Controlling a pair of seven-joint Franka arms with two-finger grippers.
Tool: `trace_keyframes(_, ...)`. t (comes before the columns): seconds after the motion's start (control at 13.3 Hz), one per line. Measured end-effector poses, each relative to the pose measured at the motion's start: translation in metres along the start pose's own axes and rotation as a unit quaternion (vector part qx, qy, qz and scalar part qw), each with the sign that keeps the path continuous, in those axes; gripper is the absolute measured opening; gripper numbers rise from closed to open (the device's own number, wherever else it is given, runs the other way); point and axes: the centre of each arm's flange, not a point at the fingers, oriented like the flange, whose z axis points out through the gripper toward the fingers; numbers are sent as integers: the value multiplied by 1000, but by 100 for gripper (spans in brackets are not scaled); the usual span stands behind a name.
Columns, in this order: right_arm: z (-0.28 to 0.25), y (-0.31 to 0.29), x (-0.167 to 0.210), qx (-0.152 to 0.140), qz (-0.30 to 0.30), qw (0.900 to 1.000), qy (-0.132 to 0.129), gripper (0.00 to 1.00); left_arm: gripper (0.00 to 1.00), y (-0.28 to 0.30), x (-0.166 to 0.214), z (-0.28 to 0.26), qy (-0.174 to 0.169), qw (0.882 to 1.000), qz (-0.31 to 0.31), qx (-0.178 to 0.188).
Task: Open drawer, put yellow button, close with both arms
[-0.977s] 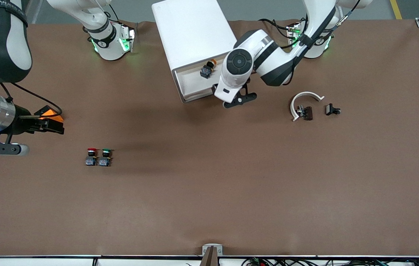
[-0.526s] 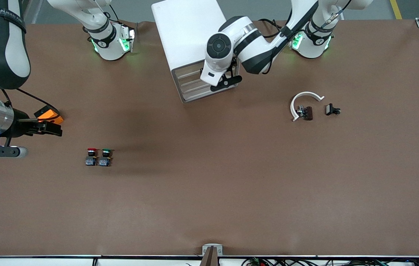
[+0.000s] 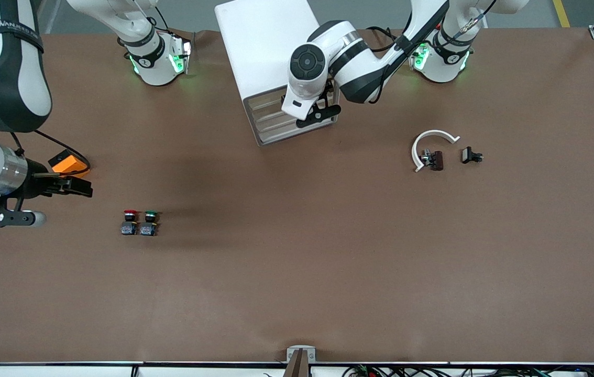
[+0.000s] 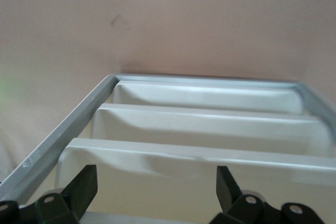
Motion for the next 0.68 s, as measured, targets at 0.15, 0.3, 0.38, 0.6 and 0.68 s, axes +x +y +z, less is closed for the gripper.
trace_keyframes(0.15,4,0,-1,0,0,1000,2,100,100,-2,40,-41,34,999,-19,-27)
trace_keyframes(0.3,-5,0,-4,1,-1,1000,13,100,100,-22,94,-94,81,995,-46,-37)
trace_keyframes(0.38,-15,1,-5,1,0,1000,21,100,100,-36,119,-122,103,992,-62,-37)
trace_keyframes(0.6,-46,9,-12,2,6,999,38,100,100,-87,175,-198,160,983,-83,-42)
trace_keyframes(0.68,-56,12,-16,2,8,999,38,100,100,-104,188,-217,171,982,-72,-44)
